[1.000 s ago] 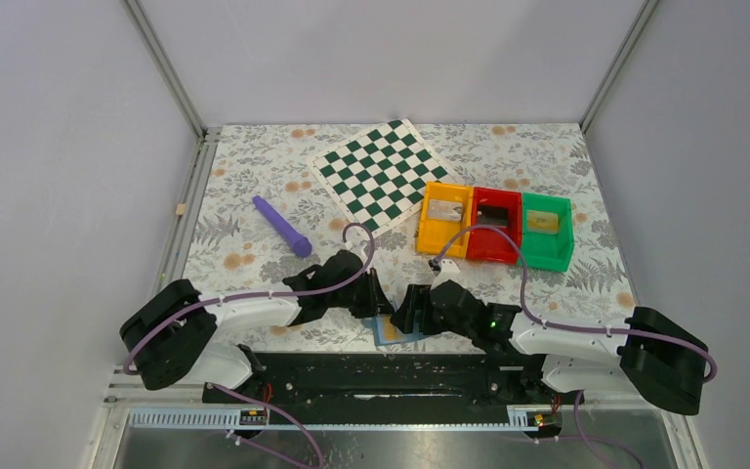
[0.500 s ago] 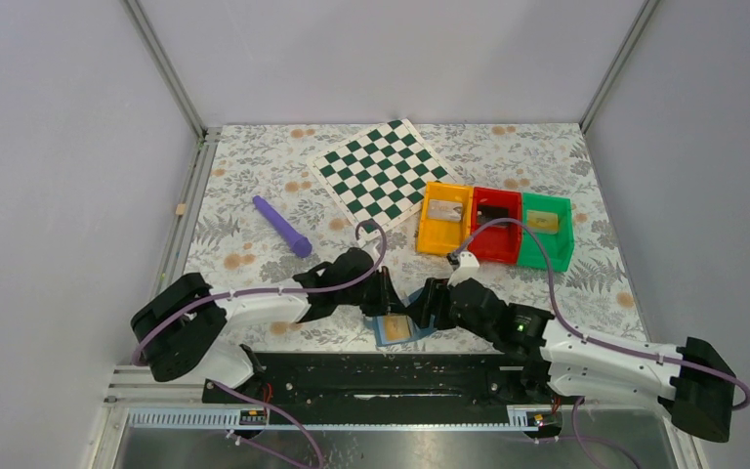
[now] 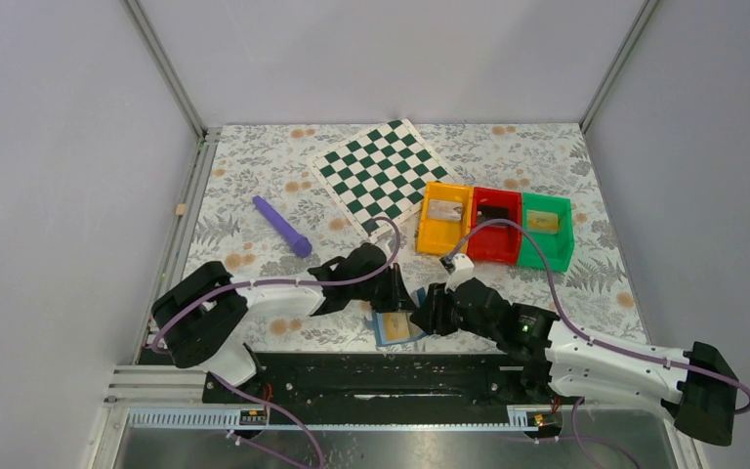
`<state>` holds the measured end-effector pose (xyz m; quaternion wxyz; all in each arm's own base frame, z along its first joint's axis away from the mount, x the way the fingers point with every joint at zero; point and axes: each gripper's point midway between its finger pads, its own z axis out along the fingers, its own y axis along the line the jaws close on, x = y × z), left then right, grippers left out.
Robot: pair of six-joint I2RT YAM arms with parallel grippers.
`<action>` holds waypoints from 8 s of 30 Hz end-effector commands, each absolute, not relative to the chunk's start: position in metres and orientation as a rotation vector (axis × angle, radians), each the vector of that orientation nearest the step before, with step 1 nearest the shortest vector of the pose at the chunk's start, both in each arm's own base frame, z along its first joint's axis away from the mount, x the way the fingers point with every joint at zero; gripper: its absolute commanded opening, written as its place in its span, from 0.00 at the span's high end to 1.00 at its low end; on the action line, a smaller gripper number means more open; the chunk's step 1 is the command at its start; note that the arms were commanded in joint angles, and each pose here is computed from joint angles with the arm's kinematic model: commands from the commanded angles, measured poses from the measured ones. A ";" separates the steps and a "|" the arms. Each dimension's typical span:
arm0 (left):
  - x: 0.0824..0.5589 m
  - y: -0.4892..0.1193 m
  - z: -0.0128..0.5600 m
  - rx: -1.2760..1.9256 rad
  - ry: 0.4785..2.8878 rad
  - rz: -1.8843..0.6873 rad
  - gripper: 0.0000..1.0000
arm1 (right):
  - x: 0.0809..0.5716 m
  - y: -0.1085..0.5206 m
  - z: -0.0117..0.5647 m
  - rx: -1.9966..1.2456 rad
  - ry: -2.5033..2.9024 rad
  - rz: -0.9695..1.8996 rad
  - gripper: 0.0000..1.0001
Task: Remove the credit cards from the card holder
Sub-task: Open the card holder at the center of the board, then remove the credit card from the card holder.
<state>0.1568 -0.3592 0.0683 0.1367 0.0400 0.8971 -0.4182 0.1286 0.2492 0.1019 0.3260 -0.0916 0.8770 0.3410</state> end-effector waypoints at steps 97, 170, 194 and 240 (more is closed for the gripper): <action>0.147 -0.280 0.000 -0.012 2.811 -0.714 1.00 | 0.150 0.283 0.044 -0.096 2.416 1.284 0.80; 0.164 -0.314 0.068 0.027 2.680 -0.907 0.98 | 0.159 0.254 0.109 0.060 2.392 1.291 0.83; 0.148 -0.280 0.000 -0.031 2.799 -0.715 0.99 | 0.153 0.259 0.011 0.020 2.565 1.126 0.58; 0.156 -0.265 0.020 -0.026 2.784 -0.595 0.99 | 0.164 0.221 0.047 0.029 2.452 1.102 1.00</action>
